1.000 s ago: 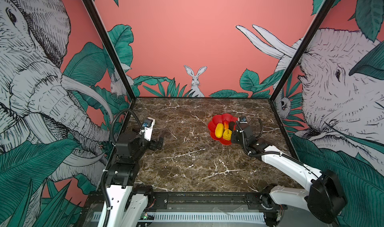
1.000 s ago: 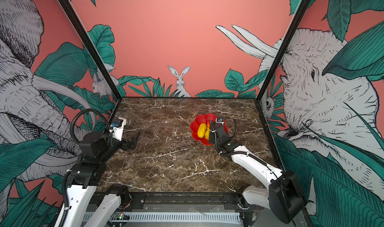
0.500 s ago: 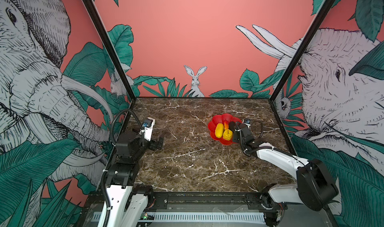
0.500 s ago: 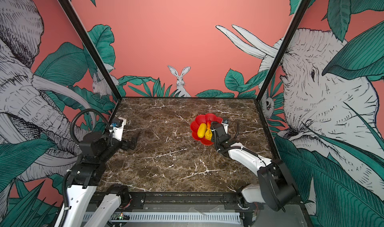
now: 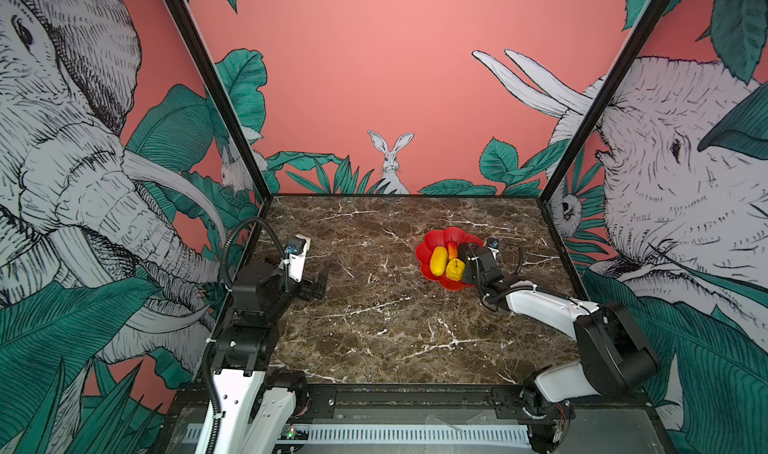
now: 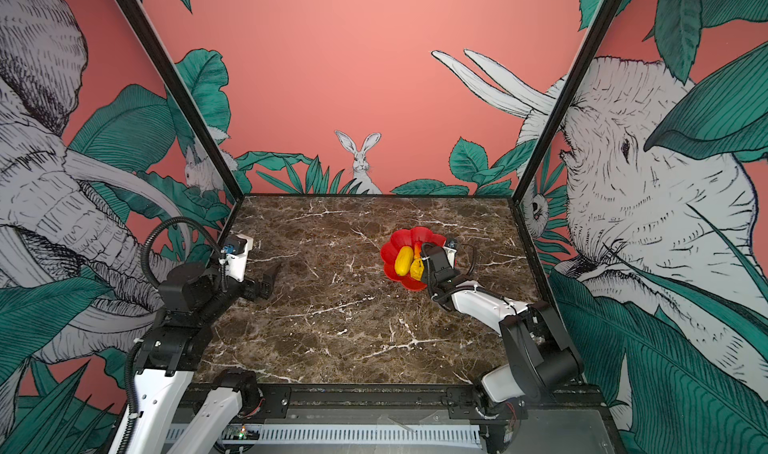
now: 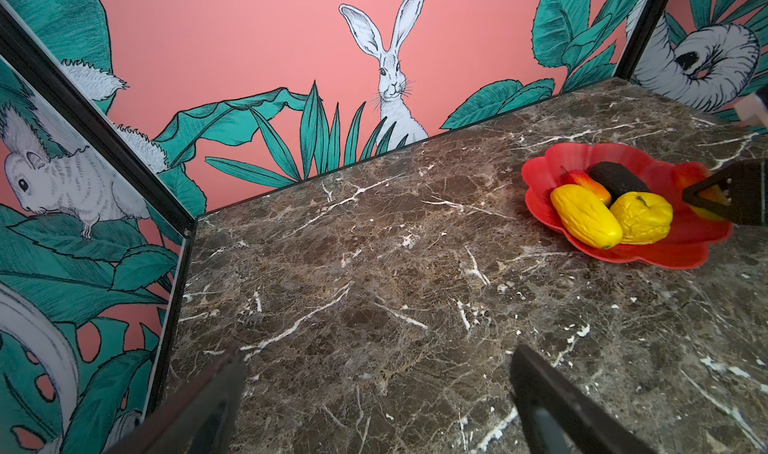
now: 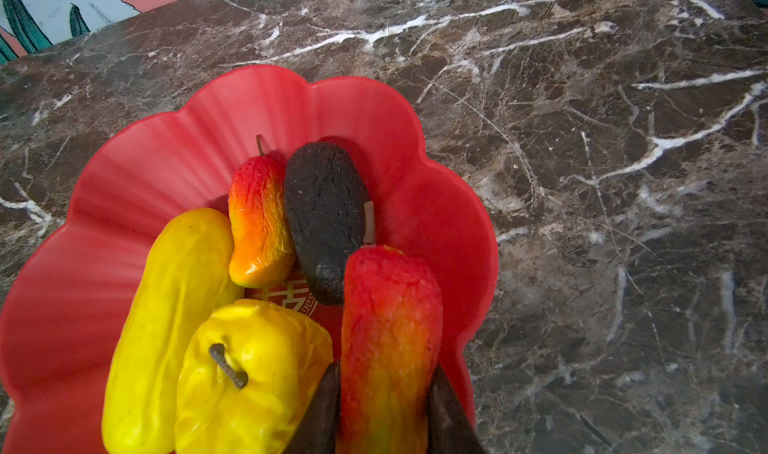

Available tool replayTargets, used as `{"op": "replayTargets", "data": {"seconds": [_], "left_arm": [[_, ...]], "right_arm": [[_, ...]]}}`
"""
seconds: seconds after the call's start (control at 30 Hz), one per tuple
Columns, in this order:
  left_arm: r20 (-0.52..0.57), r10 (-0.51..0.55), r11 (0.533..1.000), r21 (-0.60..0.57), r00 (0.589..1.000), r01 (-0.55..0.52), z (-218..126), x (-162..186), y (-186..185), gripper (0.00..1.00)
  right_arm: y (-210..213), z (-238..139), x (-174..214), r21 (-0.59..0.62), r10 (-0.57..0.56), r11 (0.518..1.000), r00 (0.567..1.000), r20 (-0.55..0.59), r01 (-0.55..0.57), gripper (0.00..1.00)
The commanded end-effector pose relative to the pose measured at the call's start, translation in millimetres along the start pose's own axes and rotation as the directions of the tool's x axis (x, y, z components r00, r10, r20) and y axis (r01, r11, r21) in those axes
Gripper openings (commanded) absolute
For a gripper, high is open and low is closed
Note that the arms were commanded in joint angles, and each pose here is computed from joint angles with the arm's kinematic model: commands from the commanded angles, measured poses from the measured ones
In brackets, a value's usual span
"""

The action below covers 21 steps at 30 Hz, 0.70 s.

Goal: Place and organize the fake fruits in the fruit bowl

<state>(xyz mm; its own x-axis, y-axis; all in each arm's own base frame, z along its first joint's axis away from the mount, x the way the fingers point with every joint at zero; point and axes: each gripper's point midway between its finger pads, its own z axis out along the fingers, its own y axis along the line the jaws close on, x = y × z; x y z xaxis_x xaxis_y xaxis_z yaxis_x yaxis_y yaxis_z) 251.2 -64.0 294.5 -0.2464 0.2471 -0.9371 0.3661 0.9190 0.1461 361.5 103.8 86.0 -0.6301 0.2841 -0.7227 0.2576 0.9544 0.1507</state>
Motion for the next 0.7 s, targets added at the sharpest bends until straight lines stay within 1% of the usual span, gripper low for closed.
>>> {"op": "replayTargets", "data": {"seconds": [0.0, 0.13, 0.27, 0.4, 0.6, 0.63, 0.67], "left_arm": [[-0.007, 0.008, 1.000, 0.014, 1.000, -0.008, 2, 4, -2, 1.00], [-0.007, 0.008, 1.000, 0.014, 1.000, -0.008, 2, 4, -3, 1.00], [-0.006, 0.008, 1.000, 0.013, 1.000, -0.008, 2, 4, -2, 1.00], [-0.008, 0.008, 1.000, 0.014, 1.000, -0.007, 3, 5, -3, 1.00], [-0.009, 0.008, 1.000, 0.012, 1.000, -0.008, 2, 5, -2, 1.00], [-0.009, 0.009, 1.000, 0.011, 1.000, -0.009, 2, 5, -2, 1.00], [-0.009, 0.009, 1.000, 0.009, 1.000, -0.009, 2, 5, -2, 1.00]], "right_arm": [[6, 2, -11, -0.022, 0.045, 0.999, 0.999, 0.028, -0.044, 0.19], [7, 3, -11, -0.025, 0.045, 0.999, 0.999, 0.024, -0.045, 0.28], [8, 1, -14, -0.030, 0.039, 0.999, 0.999, 0.031, -0.038, 0.41], [8, -5, -20, -0.036, 0.031, 0.999, 0.999, 0.044, -0.029, 0.51], [8, -24, -38, -0.047, 0.005, 0.999, 0.996, 0.090, -0.001, 0.62], [7, -30, -44, -0.047, -0.009, 0.999, 0.994, 0.105, 0.014, 0.66], [7, -37, -50, -0.052, -0.029, 0.998, 0.992, 0.125, 0.036, 0.71]]}}
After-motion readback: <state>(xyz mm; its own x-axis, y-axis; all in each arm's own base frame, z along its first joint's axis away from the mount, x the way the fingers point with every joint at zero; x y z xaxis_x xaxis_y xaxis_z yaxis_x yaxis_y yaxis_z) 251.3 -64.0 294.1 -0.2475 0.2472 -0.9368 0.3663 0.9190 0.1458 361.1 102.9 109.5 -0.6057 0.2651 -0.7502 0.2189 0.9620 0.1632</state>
